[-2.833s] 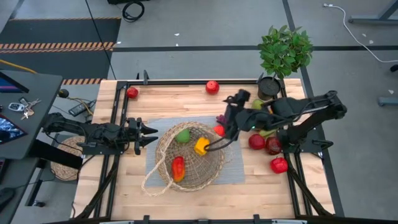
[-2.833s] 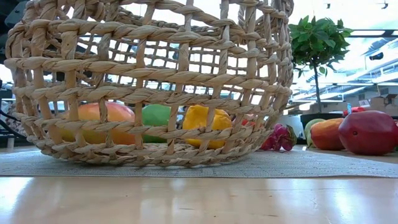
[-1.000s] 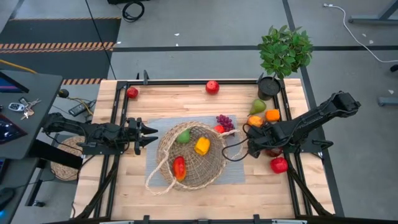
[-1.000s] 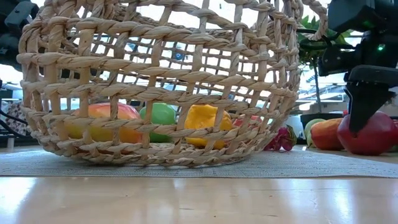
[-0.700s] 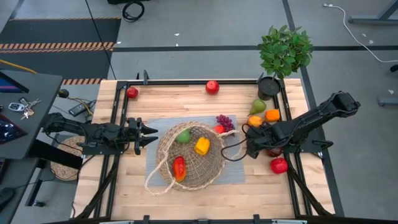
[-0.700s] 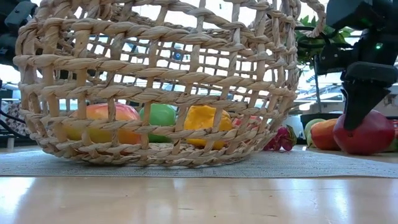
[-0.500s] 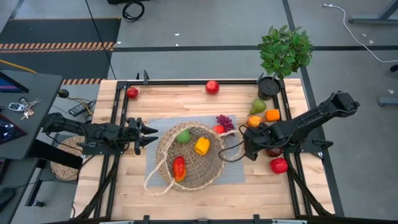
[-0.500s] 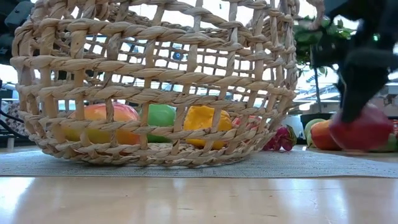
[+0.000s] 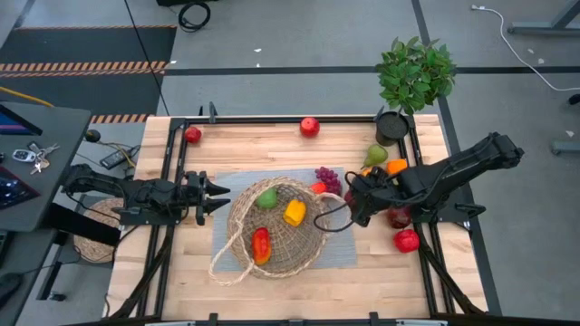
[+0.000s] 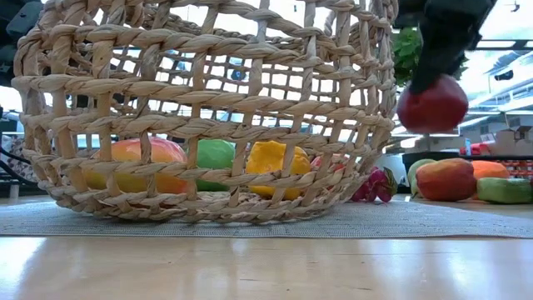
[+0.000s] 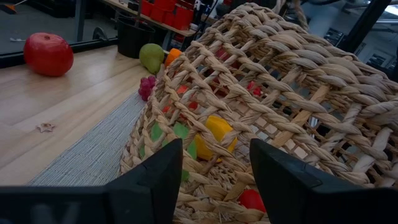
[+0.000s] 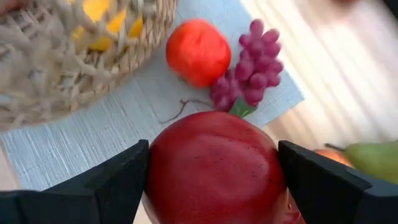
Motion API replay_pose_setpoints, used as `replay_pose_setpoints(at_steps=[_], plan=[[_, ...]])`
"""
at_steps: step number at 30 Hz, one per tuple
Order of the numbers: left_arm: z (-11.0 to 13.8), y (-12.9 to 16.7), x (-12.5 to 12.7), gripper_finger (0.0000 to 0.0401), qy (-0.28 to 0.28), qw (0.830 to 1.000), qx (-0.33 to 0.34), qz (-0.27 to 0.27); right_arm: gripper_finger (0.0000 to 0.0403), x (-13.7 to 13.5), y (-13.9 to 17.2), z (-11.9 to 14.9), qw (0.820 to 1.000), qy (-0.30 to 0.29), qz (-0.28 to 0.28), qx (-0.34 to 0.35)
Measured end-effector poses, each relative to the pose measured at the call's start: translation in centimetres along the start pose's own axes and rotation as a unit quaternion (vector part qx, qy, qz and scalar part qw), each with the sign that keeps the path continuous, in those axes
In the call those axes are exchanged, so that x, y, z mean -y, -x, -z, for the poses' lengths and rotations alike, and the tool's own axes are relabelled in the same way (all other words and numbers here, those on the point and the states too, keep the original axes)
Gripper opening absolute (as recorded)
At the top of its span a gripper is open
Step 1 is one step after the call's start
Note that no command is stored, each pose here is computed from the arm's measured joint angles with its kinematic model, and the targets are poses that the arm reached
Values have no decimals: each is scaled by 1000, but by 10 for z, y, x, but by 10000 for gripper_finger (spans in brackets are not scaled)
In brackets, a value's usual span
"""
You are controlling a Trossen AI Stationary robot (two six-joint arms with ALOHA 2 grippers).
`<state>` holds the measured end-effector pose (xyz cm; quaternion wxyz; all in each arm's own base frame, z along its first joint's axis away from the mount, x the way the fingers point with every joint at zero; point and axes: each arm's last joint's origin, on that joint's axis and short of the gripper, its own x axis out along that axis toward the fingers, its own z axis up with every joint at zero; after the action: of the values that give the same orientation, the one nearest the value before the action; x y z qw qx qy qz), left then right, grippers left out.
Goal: Build produce basket
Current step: Put the red pomegranate into the brown basket
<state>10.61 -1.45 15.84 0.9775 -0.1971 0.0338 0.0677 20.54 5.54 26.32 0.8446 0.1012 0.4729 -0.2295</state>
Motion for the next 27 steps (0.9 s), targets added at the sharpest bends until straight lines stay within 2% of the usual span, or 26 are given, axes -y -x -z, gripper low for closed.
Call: replay_pose_setpoints(at_steps=[4, 11, 15, 19, 25, 27], plan=[[0, 0, 0, 197, 0, 1000, 0, 0, 348, 2, 16, -14, 999, -6, 14, 28], [0, 0, 0, 193, 0, 1000, 0, 0, 348, 2, 29, -30, 991, -13, 56, 118], [0, 0, 0, 196, 0, 1000, 0, 0, 348, 1, 42, -41, 988, 3, 55, 147], [0, 0, 0, 198, 0, 1000, 0, 0, 348, 0, 57, -54, 980, -8, 53, 192], [0, 0, 0, 193, 0, 1000, 0, 0, 348, -7, 60, -64, 973, -7, 29, 231], [0, 0, 0, 193, 0, 1000, 0, 0, 348, -9, 61, -66, 971, 9, 24, 238]])
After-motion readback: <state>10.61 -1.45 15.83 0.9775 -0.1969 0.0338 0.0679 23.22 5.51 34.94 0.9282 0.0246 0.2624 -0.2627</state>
